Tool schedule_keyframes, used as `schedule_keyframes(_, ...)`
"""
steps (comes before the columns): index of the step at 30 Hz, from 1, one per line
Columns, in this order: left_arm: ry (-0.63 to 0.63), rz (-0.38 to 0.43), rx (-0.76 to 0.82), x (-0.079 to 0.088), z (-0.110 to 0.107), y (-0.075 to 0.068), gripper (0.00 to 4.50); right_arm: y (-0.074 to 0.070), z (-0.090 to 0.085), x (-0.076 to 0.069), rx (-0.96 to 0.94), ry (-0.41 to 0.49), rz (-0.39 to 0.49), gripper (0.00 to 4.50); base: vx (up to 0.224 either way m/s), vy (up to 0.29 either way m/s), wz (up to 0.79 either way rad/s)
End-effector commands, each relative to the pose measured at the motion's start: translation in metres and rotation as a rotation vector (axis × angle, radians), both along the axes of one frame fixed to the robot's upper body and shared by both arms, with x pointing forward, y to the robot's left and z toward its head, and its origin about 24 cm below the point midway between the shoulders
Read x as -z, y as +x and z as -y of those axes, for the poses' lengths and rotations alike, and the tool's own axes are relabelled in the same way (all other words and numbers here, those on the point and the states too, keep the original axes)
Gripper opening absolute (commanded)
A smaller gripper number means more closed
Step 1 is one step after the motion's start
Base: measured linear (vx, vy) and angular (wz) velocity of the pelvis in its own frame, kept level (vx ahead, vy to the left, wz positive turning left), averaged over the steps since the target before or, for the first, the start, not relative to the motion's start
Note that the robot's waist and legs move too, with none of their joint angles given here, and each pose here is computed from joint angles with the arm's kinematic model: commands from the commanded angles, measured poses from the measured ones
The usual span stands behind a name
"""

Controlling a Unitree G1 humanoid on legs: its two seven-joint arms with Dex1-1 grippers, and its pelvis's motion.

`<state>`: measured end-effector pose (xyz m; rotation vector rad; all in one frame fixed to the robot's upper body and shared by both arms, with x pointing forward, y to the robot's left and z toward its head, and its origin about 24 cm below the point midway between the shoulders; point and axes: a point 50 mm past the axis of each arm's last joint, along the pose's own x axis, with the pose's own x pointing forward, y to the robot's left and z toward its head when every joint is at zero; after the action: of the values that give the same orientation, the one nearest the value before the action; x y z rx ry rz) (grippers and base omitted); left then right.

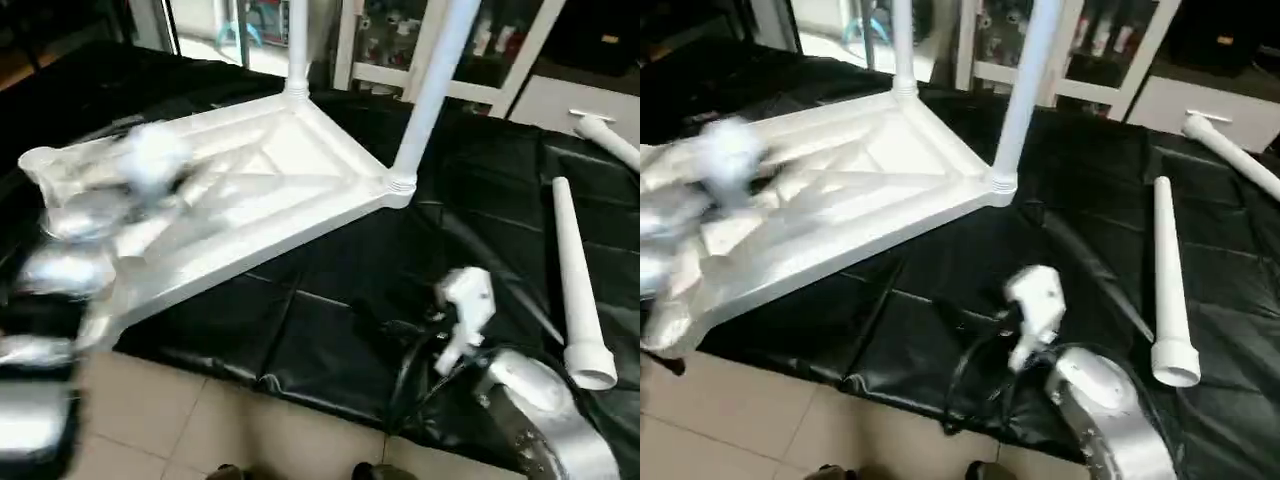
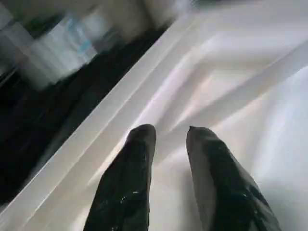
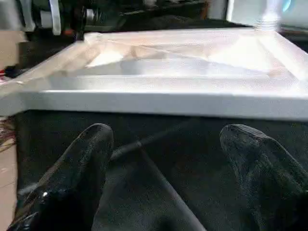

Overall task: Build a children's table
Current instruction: Rotate table base

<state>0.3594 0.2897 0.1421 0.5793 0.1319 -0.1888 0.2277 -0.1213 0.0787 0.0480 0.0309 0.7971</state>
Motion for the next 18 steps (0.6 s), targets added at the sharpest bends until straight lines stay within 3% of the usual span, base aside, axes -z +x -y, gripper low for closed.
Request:
schedule_keyframes(1, -0.006, -0.002, -0.101, 0.003, -0.015, -0.004, 1.39, 0.001, -0.002, -0.002, -0.019, -0.019, -0.001, 3.89, 0.000, 0.000, 0.00)
schedule_keyframes(2, 0.016, -0.006, -0.237, 0.007, -0.039, -0.014, 1.39, 0.005, -0.003, -0.001, -0.015, -0.045, -0.007, 3.89, 0.000, 0.000, 0.00)
schedule_keyframes(6, 0.082, -0.035, -0.438, 0.018, -0.069, -0.030, 1.39, 0.010, -0.004, -0.004, -0.032, -0.065, 0.001, 3.89, 0.000, 0.000, 0.00)
schedule_keyframes(15, 0.153, -0.038, -0.655, 0.033, -0.090, -0.043, 1.39, 0.007, -0.006, -0.004, -0.057, -0.084, -0.005, 3.89, 0.000, 0.000, 0.00)
schedule_keyframes(18, 0.109, -0.116, -0.638, 0.050, -0.085, -0.044, 1.39, 0.005, -0.006, -0.003, -0.060, -0.086, -0.010, 3.89, 0.000, 0.000, 0.00)
